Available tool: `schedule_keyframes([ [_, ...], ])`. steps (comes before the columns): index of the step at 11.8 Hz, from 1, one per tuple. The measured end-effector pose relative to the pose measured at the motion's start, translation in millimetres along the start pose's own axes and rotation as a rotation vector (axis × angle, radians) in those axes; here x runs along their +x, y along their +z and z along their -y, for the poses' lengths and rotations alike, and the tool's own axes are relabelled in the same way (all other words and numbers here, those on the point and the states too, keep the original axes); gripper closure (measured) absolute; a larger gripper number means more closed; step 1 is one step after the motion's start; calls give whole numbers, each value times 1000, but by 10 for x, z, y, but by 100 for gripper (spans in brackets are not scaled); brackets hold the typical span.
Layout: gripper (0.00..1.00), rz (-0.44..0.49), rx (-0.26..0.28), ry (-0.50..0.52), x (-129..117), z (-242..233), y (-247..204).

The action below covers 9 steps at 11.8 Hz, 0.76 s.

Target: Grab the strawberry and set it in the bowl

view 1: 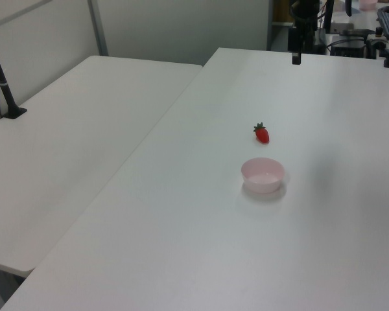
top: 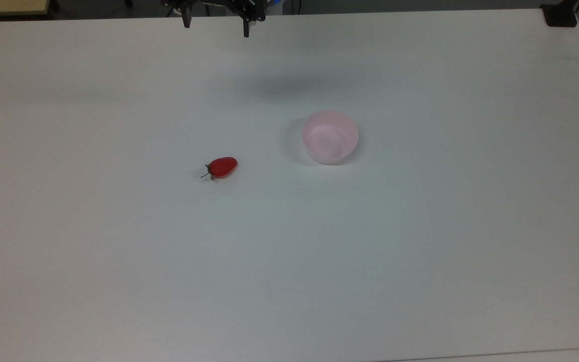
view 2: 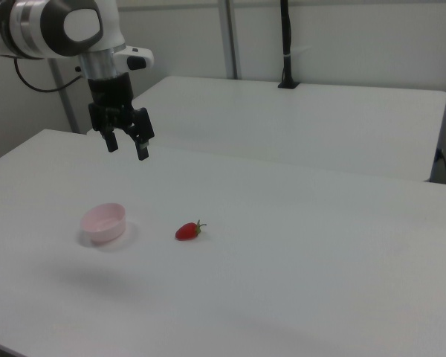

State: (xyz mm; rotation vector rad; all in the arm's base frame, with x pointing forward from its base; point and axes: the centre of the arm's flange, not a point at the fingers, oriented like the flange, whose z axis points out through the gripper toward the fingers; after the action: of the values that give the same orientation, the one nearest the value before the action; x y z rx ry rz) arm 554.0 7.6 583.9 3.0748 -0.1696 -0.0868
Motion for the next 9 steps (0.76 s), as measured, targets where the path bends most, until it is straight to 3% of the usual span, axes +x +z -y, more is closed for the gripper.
schedule_keyframes([
  [9,0,4,0,1,14,-5,21],
])
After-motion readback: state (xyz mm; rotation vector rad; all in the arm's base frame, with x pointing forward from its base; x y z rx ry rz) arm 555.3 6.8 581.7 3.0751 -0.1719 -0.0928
